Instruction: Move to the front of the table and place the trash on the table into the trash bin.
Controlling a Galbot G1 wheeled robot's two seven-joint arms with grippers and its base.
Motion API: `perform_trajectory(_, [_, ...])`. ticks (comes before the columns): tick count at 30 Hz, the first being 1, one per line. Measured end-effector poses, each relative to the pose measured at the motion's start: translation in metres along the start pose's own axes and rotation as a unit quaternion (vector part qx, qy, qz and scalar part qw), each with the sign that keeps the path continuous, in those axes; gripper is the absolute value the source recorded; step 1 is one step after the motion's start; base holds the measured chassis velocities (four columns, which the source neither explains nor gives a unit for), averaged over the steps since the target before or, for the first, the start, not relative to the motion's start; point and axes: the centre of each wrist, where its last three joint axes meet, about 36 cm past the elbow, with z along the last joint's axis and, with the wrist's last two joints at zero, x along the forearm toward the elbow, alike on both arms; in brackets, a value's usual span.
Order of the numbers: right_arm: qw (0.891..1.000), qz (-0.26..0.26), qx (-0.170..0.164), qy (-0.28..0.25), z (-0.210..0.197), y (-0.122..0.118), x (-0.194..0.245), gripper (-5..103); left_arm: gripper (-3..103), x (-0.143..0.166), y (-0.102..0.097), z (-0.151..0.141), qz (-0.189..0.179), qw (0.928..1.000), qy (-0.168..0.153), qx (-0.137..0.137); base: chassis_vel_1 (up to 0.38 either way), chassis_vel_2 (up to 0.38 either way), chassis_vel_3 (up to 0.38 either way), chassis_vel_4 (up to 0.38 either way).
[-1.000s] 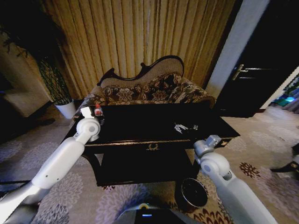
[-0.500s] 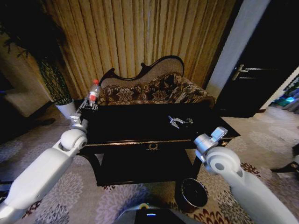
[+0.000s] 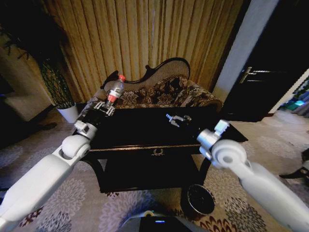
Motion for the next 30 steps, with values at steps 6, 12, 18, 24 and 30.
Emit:
perform_trajectory(6, [0.999, -0.038, -0.023, -0.001, -0.009, 0.003, -0.035, 100, 34, -0.023, 0.003, -0.001, 0.013, 0.9998, -0.008, -0.009, 0.0, 0.0, 0.0, 0.0])
perform_trajectory(12, [0.996, -0.078, -0.04, -0.001, -0.018, 0.01, -0.06, 100, 34, -0.039, -0.006, -0.002, 0.036, 0.9992, -0.018, -0.008, 0.0, 0.0, 0.0, 0.0])
perform_trajectory(18, [0.992, -0.109, -0.058, -0.003, -0.018, 0.014, -0.082, 100, 34, -0.052, -0.03, -0.003, 0.06, 0.998, -0.021, 0.005, 0.0, 0.0, 0.0, 0.0])
perform_trajectory(24, [0.99, -0.126, -0.067, -0.005, -0.012, 0.022, -0.101, 100, 34, -0.058, -0.042, -0.005, 0.075, 0.997, -0.021, 0.004, 0.0, 0.0, 0.0, 0.0])
perform_trajectory(30, [0.99, -0.128, -0.062, -0.006, -0.005, 0.026, -0.115, 100, 34, -0.06, -0.049, -0.007, 0.077, 0.9968, -0.018, 0.006, 0.0, 0.0, 0.0, 0.0])
